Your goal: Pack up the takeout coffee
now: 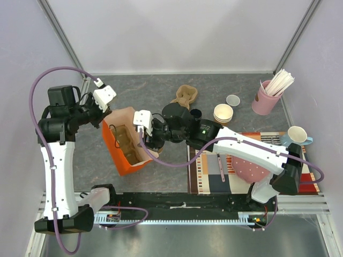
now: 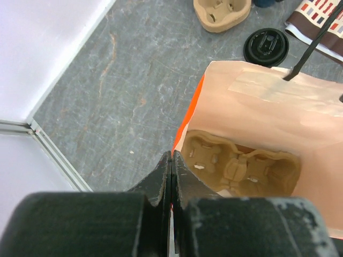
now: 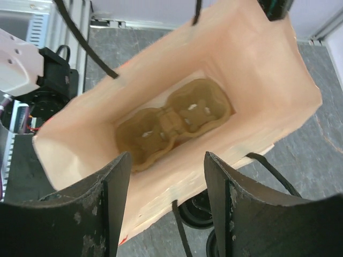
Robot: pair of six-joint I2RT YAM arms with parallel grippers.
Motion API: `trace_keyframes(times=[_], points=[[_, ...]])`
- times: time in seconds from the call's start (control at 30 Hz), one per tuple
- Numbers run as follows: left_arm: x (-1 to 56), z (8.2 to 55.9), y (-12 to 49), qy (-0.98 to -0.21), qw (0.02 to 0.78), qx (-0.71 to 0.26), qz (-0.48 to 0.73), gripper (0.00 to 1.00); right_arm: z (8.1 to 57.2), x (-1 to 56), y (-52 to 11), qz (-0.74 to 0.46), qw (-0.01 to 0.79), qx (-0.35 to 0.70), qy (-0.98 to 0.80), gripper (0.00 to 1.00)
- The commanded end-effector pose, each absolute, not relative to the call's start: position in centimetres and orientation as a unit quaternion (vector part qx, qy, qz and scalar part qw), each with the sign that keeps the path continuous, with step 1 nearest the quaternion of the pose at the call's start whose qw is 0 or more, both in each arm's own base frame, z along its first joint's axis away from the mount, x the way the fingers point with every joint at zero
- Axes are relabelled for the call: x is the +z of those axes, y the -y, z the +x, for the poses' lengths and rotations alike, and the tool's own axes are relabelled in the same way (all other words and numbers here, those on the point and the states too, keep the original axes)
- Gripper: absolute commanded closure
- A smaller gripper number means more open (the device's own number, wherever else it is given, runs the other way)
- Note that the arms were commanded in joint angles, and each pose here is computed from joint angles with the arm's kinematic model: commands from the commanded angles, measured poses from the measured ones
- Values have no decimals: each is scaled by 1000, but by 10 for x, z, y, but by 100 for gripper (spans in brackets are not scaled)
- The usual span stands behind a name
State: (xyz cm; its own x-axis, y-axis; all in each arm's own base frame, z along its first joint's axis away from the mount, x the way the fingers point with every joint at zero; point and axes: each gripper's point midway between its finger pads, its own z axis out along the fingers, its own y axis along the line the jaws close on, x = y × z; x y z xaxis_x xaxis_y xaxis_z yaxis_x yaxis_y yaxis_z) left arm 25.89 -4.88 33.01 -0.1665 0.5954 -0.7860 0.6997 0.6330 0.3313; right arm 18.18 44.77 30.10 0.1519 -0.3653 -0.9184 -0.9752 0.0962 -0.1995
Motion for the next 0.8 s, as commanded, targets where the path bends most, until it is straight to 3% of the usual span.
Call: trace_keyframes(times=[0.0,0.47,0.77], points=[[353,264,56,-722,515,-44,460,98,166,333,-451,-595,504,366,-508,36],[334,249,64,-745,498,-91,434,98,152,377,-455,-587,525,411,-459,34],[331,233,72,-742,494,-113,440,98,155,362,-460,-590,515,408,-469,34]])
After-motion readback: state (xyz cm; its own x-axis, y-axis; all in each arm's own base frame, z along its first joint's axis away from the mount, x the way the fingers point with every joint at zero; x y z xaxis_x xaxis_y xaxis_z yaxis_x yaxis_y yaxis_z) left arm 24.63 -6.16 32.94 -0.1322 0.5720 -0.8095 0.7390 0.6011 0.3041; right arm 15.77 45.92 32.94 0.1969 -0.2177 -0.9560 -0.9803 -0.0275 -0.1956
